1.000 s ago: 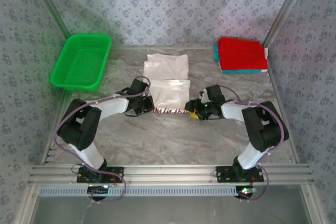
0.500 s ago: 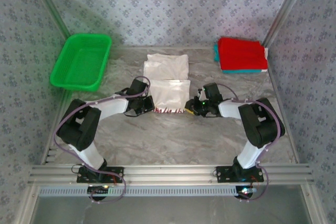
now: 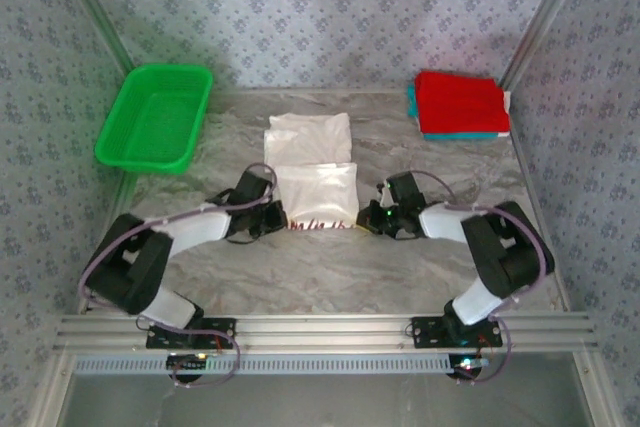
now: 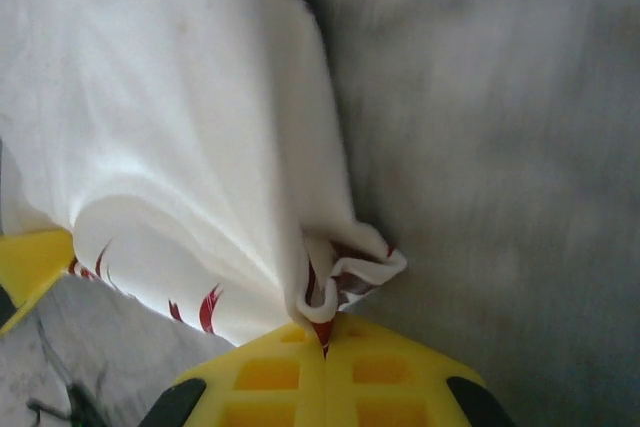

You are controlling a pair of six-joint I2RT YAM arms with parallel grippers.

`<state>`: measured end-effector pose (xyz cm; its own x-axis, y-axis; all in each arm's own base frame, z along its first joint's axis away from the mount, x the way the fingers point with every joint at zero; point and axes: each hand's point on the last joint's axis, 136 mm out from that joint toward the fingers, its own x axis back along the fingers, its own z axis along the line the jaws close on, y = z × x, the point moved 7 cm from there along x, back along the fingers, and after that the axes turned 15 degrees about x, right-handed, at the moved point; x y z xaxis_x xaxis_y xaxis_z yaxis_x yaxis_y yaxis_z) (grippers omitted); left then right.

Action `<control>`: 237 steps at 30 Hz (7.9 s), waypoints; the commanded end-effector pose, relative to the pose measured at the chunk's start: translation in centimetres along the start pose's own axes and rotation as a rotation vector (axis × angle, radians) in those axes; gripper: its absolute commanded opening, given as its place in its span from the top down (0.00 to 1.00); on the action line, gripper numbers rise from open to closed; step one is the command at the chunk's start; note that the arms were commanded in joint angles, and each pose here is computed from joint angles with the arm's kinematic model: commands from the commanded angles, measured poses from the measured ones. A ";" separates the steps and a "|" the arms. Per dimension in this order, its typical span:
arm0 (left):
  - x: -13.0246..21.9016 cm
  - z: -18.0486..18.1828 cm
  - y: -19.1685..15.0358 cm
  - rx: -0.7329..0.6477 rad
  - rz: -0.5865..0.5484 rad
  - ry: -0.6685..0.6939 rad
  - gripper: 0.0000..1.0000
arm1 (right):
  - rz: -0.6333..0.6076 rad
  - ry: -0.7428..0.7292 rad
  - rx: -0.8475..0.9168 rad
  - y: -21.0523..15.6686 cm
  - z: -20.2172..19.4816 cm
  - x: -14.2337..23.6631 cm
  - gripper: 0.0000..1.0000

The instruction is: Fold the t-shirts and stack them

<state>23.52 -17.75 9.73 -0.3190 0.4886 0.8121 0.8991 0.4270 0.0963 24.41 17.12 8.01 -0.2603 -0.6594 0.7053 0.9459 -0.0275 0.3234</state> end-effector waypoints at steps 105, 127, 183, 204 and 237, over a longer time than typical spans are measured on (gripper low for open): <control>-5.9 -4.6 10.4 -0.095 -0.133 -0.105 0.61 | -0.008 0.078 0.052 11.5 1.0 -6.6 0.85; -9.5 -7.8 20.3 -0.096 -0.154 -0.181 0.59 | -0.103 0.041 0.041 21.3 -1.9 -5.3 0.79; -6.4 -3.1 12.7 -0.155 -0.205 0.077 0.50 | -0.094 -0.034 -0.022 19.7 0.1 -7.6 0.63; 11.4 -8.6 11.8 -0.184 -0.539 -0.121 0.23 | 0.003 -0.403 0.404 25.4 -2.8 1.3 1.00; 6.8 -5.4 11.7 -0.153 -0.518 -0.054 0.23 | -0.251 -0.937 0.848 38.1 -3.1 17.9 1.00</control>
<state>32.90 -13.42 19.10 -0.7294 0.2840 0.6224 0.6656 0.5046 0.5498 55.75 2.37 29.12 -0.7234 0.0951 0.6839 0.5731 0.6352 0.5178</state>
